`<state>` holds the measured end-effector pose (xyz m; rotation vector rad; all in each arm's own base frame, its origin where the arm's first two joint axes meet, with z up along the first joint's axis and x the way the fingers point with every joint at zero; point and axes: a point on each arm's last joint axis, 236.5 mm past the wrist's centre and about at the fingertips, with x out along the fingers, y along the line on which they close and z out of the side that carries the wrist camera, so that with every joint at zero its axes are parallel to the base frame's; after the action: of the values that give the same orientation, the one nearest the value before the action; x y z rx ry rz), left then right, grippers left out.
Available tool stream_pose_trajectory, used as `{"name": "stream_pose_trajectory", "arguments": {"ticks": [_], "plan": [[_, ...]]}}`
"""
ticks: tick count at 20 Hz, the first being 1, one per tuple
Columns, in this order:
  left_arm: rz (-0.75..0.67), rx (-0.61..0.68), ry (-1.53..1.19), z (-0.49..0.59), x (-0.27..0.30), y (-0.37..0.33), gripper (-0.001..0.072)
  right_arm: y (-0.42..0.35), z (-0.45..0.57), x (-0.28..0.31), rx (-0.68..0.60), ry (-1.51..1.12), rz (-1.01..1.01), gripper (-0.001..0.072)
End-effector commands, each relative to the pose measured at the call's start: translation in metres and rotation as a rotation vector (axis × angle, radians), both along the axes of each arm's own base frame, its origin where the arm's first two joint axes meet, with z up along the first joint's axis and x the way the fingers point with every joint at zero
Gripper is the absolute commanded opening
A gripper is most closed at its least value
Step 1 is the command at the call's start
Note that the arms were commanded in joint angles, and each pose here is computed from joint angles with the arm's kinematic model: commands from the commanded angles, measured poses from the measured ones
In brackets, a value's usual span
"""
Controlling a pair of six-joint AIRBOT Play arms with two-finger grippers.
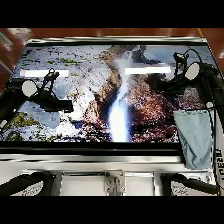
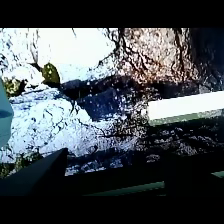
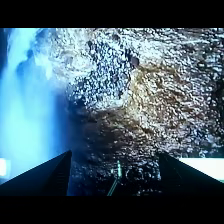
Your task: Fold the shirts.
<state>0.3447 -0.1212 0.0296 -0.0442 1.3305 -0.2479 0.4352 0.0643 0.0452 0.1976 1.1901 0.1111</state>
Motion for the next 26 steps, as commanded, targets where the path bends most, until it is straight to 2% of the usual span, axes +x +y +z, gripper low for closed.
{"name": "stream_pose_trajectory", "arguments": {"ticks": [1, 16, 18, 22, 26], "plan": [[0.0, 0.0, -0.001, 0.0, 0.0, 0.0, 0.0709, 0.001, 0.0, 0.0, 0.0, 0.001, 0.001, 0.0673], [0.012, -0.022, 0.037, -0.009, -0.001, -0.006, 0.0708, -0.002, 0.003, 0.008, -0.01, -0.035, 0.001, 0.0673], [0.036, 0.03, -0.086, -0.008, 0.034, 0.01, 0.0708, -0.002, 0.003, 0.008, -0.016, -0.039, 0.013, 0.0673], [0.214, 0.151, -0.16, 0.014, 0.103, 0.107, 0.0708, -0.001, 0.0, 0.002, -0.026, -0.017, 0.042, 0.0673], [0.457, 0.136, -0.021, -0.015, 0.129, 0.195, 0.0709, 0.0, -0.002, -0.003, -0.024, 0.004, 0.048, 0.0673]]}}
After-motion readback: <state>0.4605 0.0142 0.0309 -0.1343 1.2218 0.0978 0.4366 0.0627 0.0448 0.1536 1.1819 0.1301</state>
